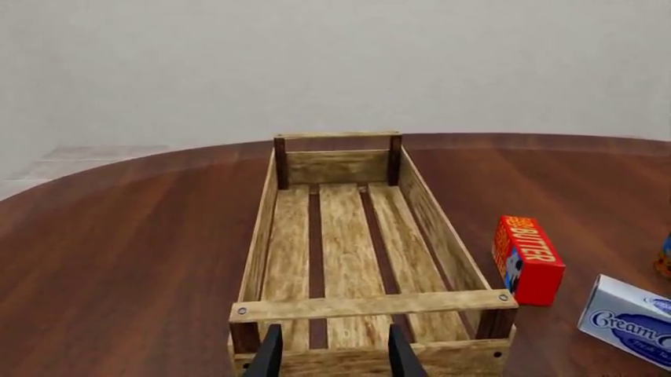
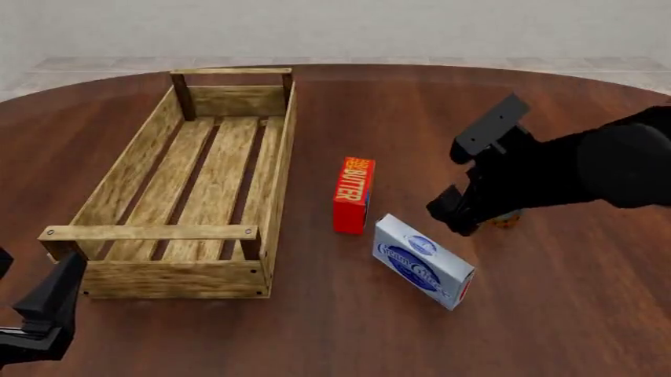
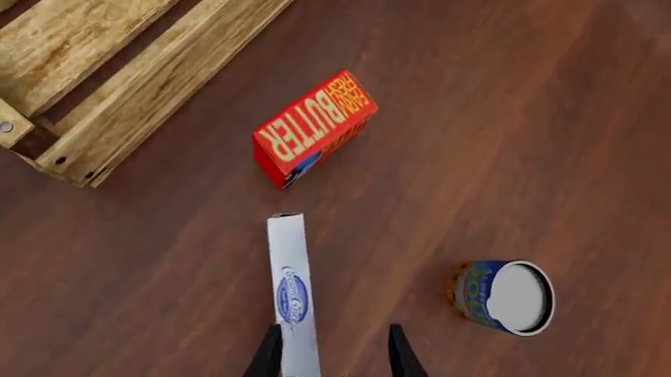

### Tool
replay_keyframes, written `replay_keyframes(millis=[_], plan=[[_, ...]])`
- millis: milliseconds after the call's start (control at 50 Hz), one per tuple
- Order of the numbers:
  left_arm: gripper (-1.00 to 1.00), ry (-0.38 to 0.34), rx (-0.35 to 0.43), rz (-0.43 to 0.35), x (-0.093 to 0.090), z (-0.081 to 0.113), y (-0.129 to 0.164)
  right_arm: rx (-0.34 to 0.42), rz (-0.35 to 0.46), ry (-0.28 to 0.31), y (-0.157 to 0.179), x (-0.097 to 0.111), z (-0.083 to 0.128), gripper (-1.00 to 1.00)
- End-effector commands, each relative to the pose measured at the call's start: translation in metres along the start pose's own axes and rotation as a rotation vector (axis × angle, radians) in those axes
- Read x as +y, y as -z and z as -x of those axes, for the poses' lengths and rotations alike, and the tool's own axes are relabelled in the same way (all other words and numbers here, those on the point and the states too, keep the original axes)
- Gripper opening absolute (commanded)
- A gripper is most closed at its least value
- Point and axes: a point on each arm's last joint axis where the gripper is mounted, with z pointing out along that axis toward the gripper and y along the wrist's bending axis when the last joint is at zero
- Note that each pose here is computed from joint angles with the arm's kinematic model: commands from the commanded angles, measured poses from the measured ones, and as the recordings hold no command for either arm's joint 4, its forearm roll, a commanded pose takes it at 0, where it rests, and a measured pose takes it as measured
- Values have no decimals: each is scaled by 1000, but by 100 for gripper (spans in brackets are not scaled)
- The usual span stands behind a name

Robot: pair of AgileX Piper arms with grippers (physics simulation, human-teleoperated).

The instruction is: Pick up the cream cheese and put it in the tray.

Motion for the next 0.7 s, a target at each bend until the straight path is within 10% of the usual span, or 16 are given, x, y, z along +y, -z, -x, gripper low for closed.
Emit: replay_keyframes(millis=[20,700], plan=[[100,-2,3,-2,0,-1,0,38,37,21,-9,12,-7,100],[100,-6,10,-11,-1,-2,0,157,73,104,-55,24,-54,100]])
